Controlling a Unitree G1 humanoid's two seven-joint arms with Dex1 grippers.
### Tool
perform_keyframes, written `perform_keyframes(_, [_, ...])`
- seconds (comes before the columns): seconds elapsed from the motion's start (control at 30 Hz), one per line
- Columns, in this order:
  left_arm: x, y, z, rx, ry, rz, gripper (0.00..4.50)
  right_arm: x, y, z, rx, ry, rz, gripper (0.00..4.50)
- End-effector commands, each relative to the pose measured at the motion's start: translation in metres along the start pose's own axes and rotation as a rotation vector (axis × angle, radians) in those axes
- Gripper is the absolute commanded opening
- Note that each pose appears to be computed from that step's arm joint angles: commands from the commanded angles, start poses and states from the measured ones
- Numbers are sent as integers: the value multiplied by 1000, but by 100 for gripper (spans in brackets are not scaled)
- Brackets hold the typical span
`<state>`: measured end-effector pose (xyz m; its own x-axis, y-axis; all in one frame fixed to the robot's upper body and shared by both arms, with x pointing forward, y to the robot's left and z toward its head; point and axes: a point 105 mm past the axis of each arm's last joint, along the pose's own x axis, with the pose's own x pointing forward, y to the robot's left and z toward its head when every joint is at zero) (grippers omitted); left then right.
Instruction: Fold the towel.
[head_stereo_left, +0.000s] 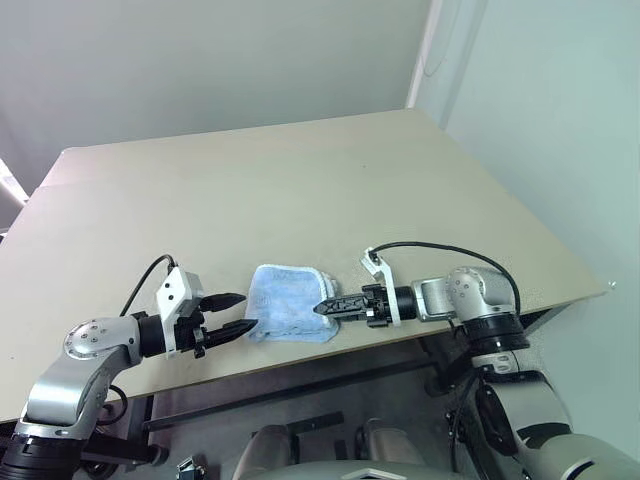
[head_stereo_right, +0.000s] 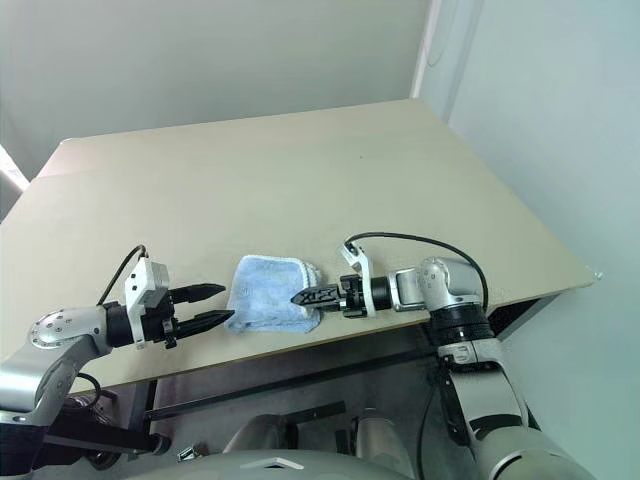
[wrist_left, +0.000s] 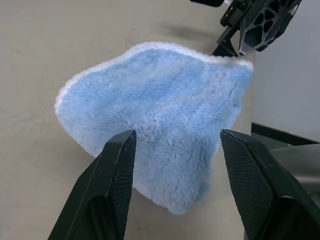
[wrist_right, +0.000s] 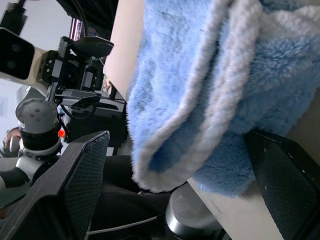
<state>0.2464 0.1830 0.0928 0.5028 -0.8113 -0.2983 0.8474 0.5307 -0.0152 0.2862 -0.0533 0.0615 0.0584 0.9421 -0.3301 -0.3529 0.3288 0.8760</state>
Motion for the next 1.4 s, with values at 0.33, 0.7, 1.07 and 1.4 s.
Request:
perform_keyframes(0.33, [5, -3, 5, 60, -18, 19, 285, 20, -7, -1, 80, 22, -39, 412])
perform_keyframes(0.7, [8, 1, 9, 83, -20, 26, 285, 18, -6, -7, 78, 62, -45, 31])
perform_keyframes(1.07, [-19, 16, 7, 51, -24, 155, 285, -16, 38, 61, -85, -184, 63, 2])
perform_keyframes(1.4, [-24, 14, 7, 42, -37, 207, 285, -33, 40, 149, -229, -480, -41, 2])
